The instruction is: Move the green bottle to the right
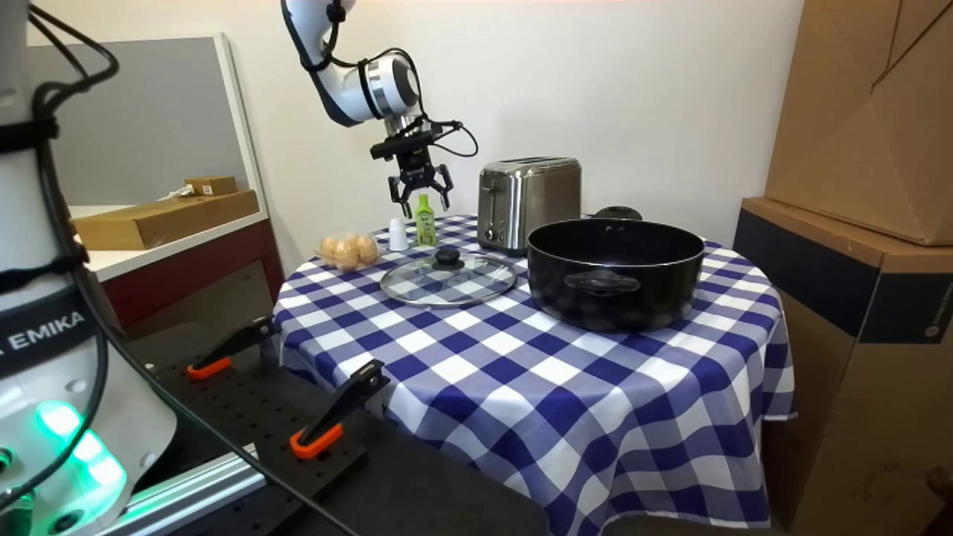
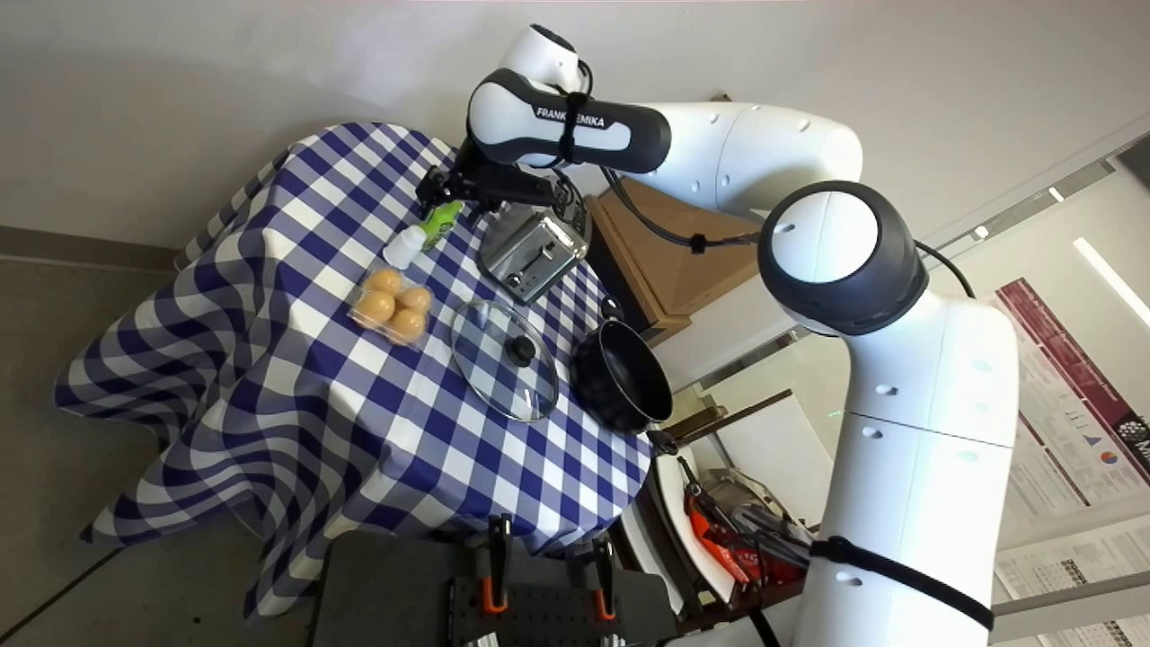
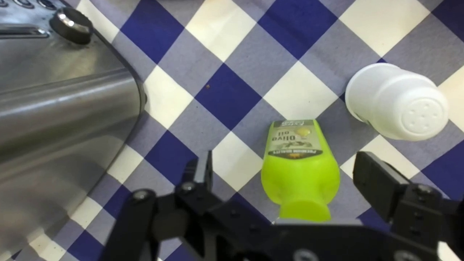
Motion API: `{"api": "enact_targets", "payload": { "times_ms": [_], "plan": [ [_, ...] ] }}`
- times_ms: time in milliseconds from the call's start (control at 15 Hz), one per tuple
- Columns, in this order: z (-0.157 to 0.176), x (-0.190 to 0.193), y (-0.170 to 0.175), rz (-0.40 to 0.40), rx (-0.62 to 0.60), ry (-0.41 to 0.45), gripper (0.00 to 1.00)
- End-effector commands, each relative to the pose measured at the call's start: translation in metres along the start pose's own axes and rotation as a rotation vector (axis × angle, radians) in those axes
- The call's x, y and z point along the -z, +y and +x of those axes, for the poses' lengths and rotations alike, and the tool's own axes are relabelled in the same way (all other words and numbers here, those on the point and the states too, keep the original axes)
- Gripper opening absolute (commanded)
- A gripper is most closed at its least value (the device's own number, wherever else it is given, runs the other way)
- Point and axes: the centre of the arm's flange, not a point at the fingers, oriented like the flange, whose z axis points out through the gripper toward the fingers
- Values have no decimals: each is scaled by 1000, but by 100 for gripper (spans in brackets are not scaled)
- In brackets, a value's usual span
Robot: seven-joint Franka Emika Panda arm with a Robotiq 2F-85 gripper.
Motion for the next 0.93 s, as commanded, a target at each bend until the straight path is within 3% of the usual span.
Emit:
{"api": "enact_targets", "payload": {
  "times_ms": [0, 400, 600, 867],
  "plan": [
    [15, 0, 3, 15, 21, -11, 67],
    [17, 2, 4, 23, 39, -7, 23],
    [13, 13, 4, 44, 53, 10, 22],
    [-12, 59, 27, 70, 6, 58, 22]
  ]
}}
